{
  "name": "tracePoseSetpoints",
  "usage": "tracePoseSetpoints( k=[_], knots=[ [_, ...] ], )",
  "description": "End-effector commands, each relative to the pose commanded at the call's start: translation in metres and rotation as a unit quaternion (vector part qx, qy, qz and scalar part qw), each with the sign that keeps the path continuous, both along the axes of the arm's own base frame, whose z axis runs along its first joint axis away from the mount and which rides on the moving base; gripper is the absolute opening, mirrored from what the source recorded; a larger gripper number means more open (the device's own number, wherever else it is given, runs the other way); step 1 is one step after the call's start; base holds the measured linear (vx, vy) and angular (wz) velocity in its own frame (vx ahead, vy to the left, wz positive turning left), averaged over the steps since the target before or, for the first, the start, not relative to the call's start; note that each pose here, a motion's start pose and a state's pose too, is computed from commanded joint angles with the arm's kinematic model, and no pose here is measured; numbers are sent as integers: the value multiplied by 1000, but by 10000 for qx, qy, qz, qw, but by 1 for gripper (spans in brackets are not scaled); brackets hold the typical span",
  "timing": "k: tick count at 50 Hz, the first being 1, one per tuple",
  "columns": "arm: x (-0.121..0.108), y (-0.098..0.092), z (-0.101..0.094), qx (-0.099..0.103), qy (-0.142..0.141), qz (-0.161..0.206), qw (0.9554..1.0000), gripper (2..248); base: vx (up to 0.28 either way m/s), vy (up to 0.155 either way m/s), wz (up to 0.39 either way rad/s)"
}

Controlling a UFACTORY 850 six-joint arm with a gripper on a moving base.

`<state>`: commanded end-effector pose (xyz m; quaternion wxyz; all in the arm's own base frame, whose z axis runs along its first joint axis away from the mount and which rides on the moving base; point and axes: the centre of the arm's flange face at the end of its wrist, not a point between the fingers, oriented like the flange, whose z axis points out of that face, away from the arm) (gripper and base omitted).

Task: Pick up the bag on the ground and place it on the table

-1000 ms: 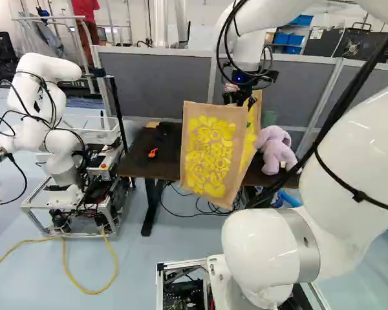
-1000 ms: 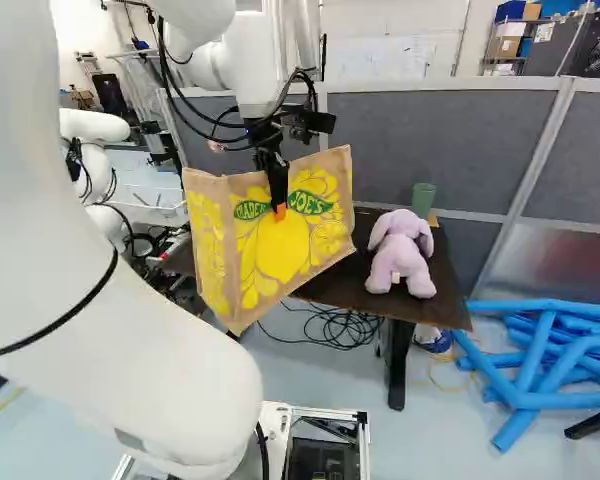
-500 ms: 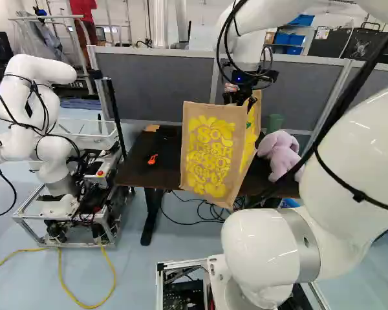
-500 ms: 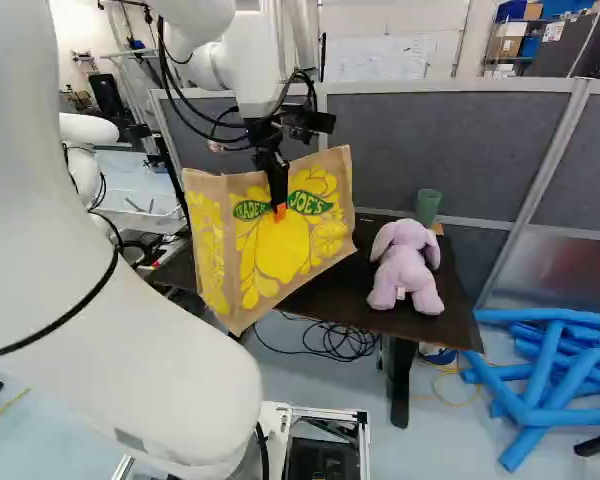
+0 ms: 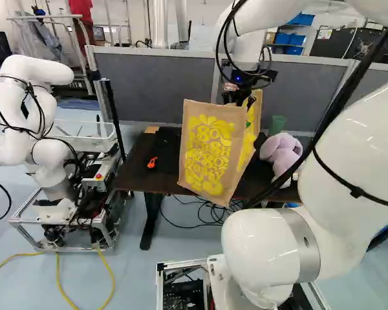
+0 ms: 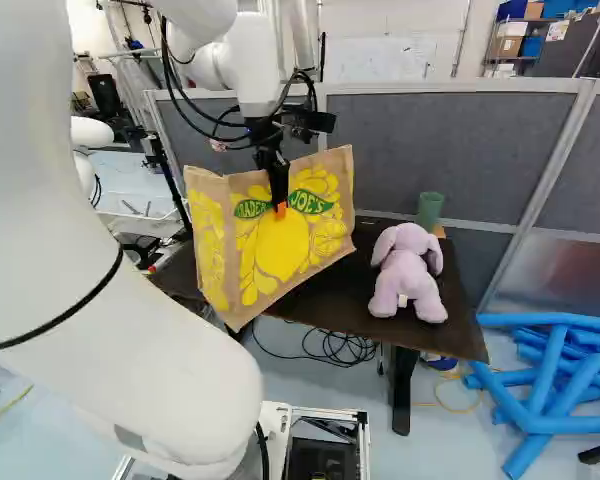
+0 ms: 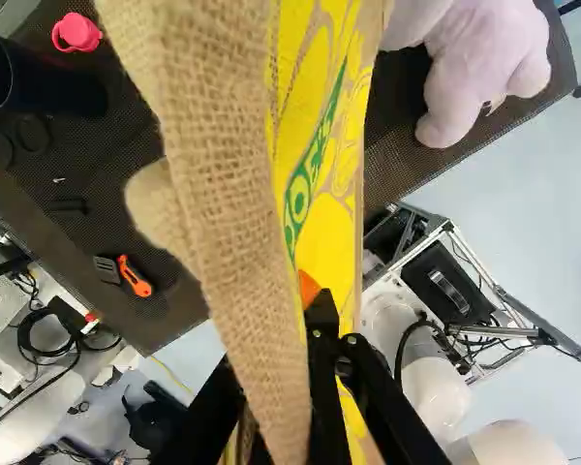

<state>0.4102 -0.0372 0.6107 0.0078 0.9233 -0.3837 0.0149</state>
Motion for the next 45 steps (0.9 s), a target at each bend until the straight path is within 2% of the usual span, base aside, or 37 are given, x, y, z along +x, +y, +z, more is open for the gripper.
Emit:
tracePoseSetpoints(
  k=[23,45],
  knots=[
    [4,0,0,0,3,4,10000,21,0,0,0],
    [33,-6,1,-4,-51,-35,10000,21,0,0,0]
  ],
)
